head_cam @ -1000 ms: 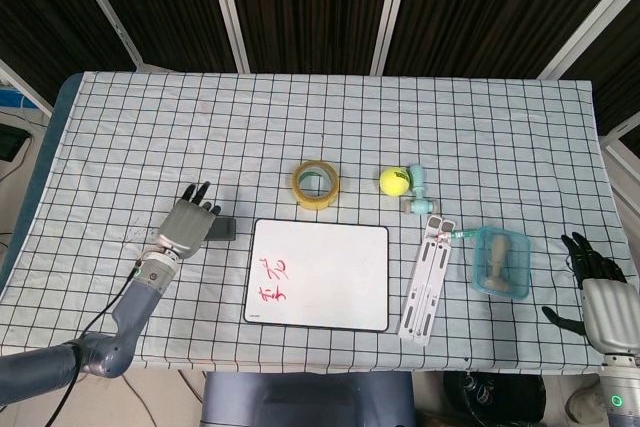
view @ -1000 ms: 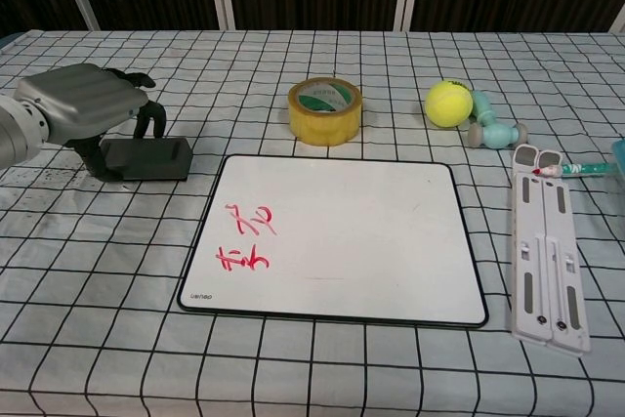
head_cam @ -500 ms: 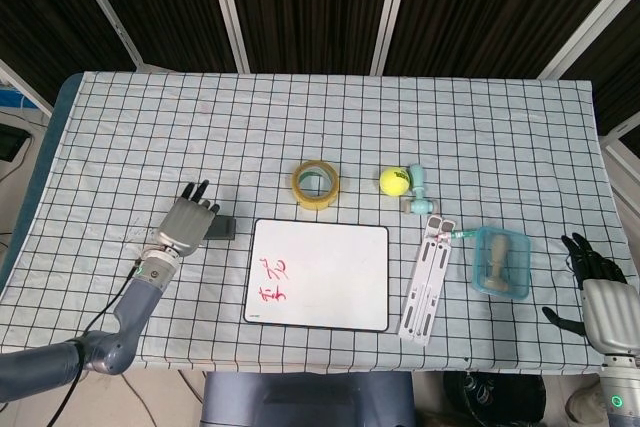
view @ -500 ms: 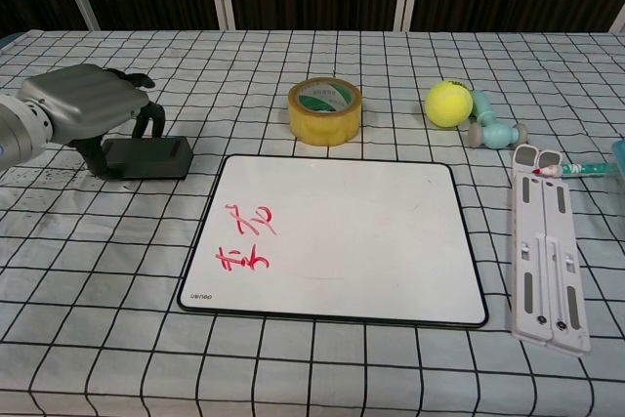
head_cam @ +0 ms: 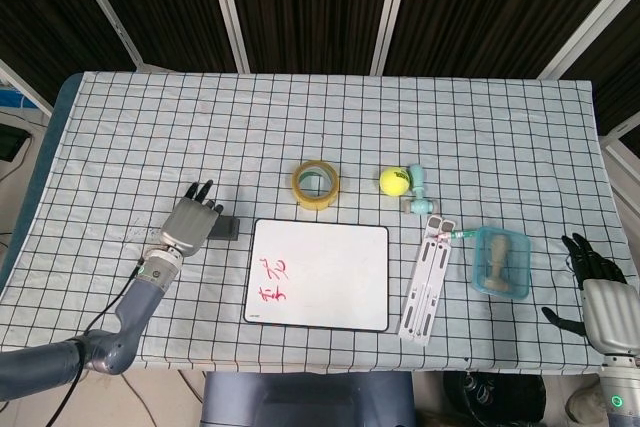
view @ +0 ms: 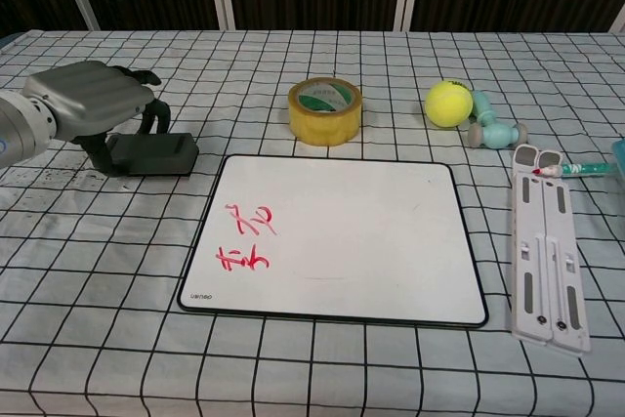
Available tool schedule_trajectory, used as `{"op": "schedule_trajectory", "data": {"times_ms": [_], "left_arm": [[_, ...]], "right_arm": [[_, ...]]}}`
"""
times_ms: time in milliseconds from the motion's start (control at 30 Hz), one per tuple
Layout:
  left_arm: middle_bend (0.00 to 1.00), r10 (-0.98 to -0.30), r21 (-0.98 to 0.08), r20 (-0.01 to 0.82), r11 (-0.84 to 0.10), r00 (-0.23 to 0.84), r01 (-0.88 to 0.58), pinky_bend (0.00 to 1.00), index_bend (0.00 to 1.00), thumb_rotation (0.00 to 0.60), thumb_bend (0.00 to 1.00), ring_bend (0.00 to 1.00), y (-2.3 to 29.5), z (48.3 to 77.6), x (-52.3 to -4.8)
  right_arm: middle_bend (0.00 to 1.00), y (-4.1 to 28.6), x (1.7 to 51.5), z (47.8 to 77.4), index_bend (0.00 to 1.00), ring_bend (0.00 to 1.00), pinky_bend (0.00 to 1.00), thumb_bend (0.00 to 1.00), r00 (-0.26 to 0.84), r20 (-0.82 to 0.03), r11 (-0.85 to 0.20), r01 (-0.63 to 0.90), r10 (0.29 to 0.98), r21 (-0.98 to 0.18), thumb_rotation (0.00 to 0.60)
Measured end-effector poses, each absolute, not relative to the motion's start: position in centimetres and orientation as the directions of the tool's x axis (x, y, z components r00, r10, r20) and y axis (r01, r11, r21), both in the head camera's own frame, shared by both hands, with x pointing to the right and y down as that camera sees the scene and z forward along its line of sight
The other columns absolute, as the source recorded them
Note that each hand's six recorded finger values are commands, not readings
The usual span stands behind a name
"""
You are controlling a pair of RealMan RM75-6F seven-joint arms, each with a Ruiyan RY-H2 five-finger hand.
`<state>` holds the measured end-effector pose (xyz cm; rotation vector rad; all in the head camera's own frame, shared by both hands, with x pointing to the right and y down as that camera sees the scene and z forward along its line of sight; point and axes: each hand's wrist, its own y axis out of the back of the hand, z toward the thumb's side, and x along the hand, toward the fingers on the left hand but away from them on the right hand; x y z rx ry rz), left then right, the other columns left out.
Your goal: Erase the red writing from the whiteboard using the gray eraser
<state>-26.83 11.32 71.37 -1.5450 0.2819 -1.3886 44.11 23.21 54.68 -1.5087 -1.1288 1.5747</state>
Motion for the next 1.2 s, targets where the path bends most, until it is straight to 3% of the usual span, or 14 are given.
{"op": "schedule_trajectory", "data": {"times_ms": [300,567,867,1200], "left_arm": [[0.49,-0.737,-0.819,0.561,-0.429,0.377,0.380,0.12,0.44,0.600,0.36,0.00,10.3,68.9,-25.3],[0.49,-0.696,-0.851,0.512,-0.335,0.502,0.404,0.12,0.45,0.600,0.36,0.00,10.3,67.3,-20.9],[0.49,-0.616,-0.850,0.518,-0.295,0.593,0.436,0.11,0.45,0.600,0.36,0.00,12.7,68.3,-14.8],[0.49,-0.596,-0.818,0.566,-0.320,0.569,0.479,0.11,0.45,0.600,0.36,0.00,14.2,70.2,-12.8]], "right_arm": [[0.09,23.2,44.1,54.6,0.04,0.19,0.22,0.09,-0.108,-0.408,-0.398,0.101,0.907,-0.912,0.600],[0.09,23.2,44.1,54.7,0.04,0.19,0.22,0.09,-0.110,-0.408,-0.398,0.101,0.906,-0.912,0.600],[0.09,23.2,44.2,54.6,0.04,0.19,0.22,0.09,-0.113,-0.408,-0.397,0.102,0.906,-0.912,0.600],[0.09,23.2,44.2,54.6,0.04,0.19,0.22,0.09,-0.115,-0.406,-0.395,0.104,0.907,-0.913,0.600]]}}
